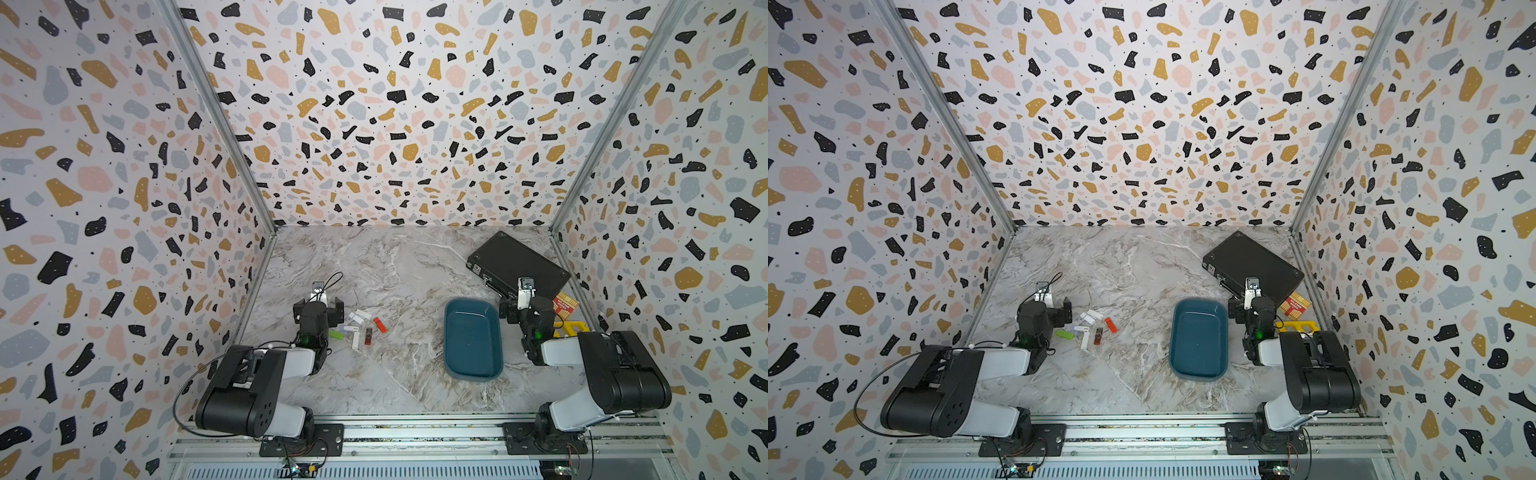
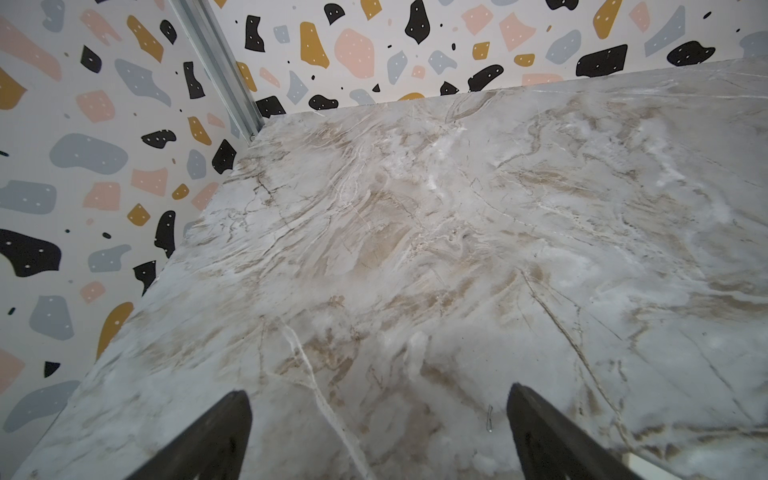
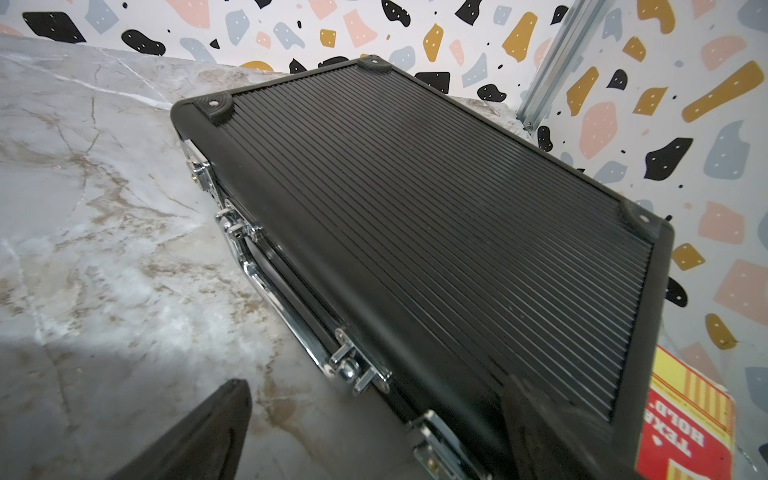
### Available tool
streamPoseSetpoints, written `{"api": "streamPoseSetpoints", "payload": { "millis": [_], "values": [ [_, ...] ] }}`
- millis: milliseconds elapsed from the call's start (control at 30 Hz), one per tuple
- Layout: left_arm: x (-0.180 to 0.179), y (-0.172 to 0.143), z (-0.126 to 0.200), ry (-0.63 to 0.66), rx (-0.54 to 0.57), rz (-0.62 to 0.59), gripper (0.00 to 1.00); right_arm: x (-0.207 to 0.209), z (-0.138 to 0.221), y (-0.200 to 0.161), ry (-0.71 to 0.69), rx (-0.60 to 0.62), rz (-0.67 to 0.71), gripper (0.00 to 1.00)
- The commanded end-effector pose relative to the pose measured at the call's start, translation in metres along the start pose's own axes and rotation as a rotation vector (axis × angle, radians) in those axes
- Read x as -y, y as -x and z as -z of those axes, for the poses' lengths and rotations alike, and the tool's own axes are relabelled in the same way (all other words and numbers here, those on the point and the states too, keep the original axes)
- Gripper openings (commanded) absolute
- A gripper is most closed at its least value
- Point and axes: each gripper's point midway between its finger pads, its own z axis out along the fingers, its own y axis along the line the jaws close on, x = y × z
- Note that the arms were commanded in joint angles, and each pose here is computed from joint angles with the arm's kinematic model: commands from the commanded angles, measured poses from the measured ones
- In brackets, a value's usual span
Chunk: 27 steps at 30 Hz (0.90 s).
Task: Put the usb flash drive into the storage box
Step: Pick up the USB flash from the center of the board.
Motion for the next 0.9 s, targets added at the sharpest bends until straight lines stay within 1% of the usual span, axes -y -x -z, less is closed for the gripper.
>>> {"api": "streamPoseSetpoints", "payload": {
  "millis": [0,100,133,167,233,267,300,333,400,467,500,567,600,633,667,700,767,800,833,867],
  "values": [
    [-0.002,0.016,-0.001,0.003,0.048,0.022,1.0,0.006,0.0,0.006,-0.026,0.007,-0.011,1.0],
    [0.0,0.017,0.001,-0.013,0.058,0.015,1.0,0.006,0.0,0.006,-0.026,0.007,-0.011,1.0],
    [0.003,0.022,0.004,-0.032,0.083,0.003,1.0,0.006,0.0,0.006,-0.023,0.006,-0.01,1.0],
    [0.004,0.027,0.01,-0.026,0.1,-0.01,1.0,0.007,-0.001,0.006,-0.023,0.006,-0.015,1.0],
    [0.0,0.045,0.034,0.035,0.142,-0.034,1.0,0.008,0.0,0.006,-0.017,0.004,-0.027,1.0],
    [0.002,0.055,0.046,0.033,0.158,-0.051,1.0,0.011,0.0,0.008,-0.032,0.01,-0.03,1.0],
    [0.001,0.07,0.062,0.046,0.18,-0.005,1.0,0.016,0.004,0.013,-0.059,0.023,-0.039,1.0],
    [-0.003,0.08,0.074,0.048,0.185,0.098,1.0,0.019,0.012,0.023,-0.079,0.042,-0.035,1.0],
    [-0.008,0.104,0.098,-0.006,0.2,0.276,1.0,0.023,0.029,0.044,-0.114,0.035,-0.024,1.0],
    [-0.015,0.115,0.12,-0.025,0.163,0.393,1.0,0.034,0.051,0.068,-0.15,0.027,-0.203,1.0],
    [-0.026,0.117,0.13,0.007,0.13,0.447,1.0,0.029,0.06,0.08,-0.1,0.03,-0.296,1.0],
    [-0.051,0.102,0.149,0.129,0.033,0.54,1.0,0.0,0.072,0.109,0.098,0.104,-0.336,1.0],
    [-0.061,0.089,0.161,0.177,-0.038,0.573,1.0,-0.007,0.078,0.122,0.158,0.153,-0.415,1.0],
    [-0.065,0.086,0.169,0.19,-0.061,0.589,1.0,-0.01,0.081,0.127,0.195,0.169,-0.491,1.0],
    [-0.061,0.089,0.174,0.152,-0.075,0.565,1.0,-0.017,0.085,0.131,0.249,0.164,-0.56,1.0],
    [-0.05,0.092,0.178,0.07,-0.095,0.524,1.0,-0.032,0.092,0.138,0.355,0.157,-0.583,1.0],
    [-0.035,0.094,0.188,-0.04,-0.136,0.493,1.0,-0.07,0.108,0.154,0.589,0.129,-0.546,1.0],
    [-0.029,0.092,0.193,-0.082,-0.169,0.472,1.0,-0.086,0.11,0.153,0.646,0.063,-0.558,1.0],
    [-0.027,0.089,0.196,-0.097,-0.193,0.457,1.0,-0.101,0.113,0.152,0.68,0.004,-0.547,0.97],
    [-0.027,0.083,0.2,-0.096,-0.228,0.436,1.0,-0.121,0.116,0.146,0.701,-0.067,-0.501,0.89]
  ]
}}
